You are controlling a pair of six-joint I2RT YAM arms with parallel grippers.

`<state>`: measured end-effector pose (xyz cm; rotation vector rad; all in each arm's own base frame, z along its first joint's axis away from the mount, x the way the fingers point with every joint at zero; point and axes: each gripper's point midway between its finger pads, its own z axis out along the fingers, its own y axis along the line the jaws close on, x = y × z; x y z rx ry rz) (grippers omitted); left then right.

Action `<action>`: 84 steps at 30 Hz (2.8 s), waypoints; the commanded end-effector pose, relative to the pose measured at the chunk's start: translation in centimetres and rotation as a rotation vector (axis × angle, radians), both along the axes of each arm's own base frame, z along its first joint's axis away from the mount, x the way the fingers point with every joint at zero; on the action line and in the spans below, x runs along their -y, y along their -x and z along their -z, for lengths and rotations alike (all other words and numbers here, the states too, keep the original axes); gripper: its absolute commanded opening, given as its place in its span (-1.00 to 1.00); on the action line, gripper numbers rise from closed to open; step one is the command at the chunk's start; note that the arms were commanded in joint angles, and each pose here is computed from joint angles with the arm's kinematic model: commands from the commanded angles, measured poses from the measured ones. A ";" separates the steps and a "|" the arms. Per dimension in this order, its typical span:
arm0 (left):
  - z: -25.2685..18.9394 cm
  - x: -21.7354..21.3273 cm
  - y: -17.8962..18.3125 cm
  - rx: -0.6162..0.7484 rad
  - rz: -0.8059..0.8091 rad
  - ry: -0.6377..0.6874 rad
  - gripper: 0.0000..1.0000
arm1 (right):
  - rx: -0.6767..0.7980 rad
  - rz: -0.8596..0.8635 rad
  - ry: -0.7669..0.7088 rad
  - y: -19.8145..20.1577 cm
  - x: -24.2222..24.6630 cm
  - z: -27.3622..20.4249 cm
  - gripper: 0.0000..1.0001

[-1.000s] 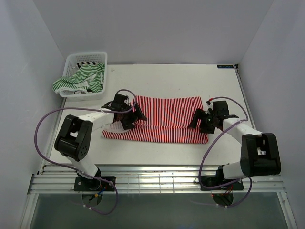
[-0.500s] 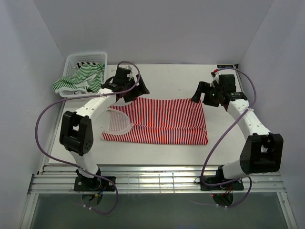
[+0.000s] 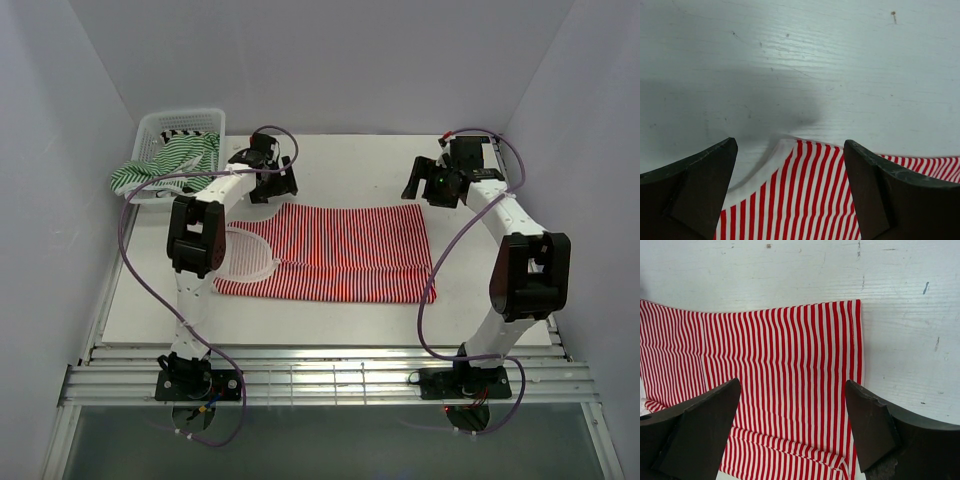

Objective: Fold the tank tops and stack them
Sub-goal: Fold the tank top

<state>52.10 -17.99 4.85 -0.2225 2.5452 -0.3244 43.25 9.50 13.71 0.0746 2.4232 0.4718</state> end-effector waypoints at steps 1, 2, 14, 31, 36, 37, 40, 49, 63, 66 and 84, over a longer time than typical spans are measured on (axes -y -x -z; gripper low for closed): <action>-2.2 -0.7 -1.4 0.063 0.031 -0.049 0.96 | 0.056 0.004 0.018 -1.5 0.5 -1.8 0.80; -1.9 -0.8 -1.5 0.059 0.032 -0.053 0.96 | 0.049 0.004 0.019 -1.5 0.5 -1.6 0.80; 2.0 -0.8 -1.4 -0.009 0.037 -0.060 0.11 | 0.017 0.005 0.030 -1.1 0.8 -0.1 0.80; 2.5 0.4 0.6 -0.059 0.071 0.015 -0.13 | -0.027 0.049 0.068 -0.7 2.1 1.4 0.80; 2.8 0.4 1.5 -0.074 0.080 0.002 -0.16 | -0.030 0.054 0.070 -0.7 2.3 1.6 0.80; 2.9 0.4 1.7 -0.078 0.079 -0.002 -0.16 | -0.030 0.054 0.070 -0.6 2.3 1.6 0.80; 3.3 -0.1 2.1 -0.085 0.062 -0.029 -0.16 | -0.032 0.055 0.069 -0.6 2.3 1.7 0.80; 3.4 0.0 2.9 -0.098 0.079 -0.046 -0.40 | -0.035 0.056 0.069 -0.6 2.4 1.7 0.80; 1.3 -0.4 1.5 -0.003 0.031 -0.062 -1.00 | -0.034 0.053 0.069 -2.5 2.4 2.1 0.80; 0.0 0.0 1.0 0.043 0.034 -0.035 -1.00 | -0.051 0.047 0.064 -3.2 2.2 3.0 0.80; 0.3 0.8 1.2 0.052 0.054 0.012 -1.00 | -0.113 0.062 0.091 -8.8 2.3 8.0 0.83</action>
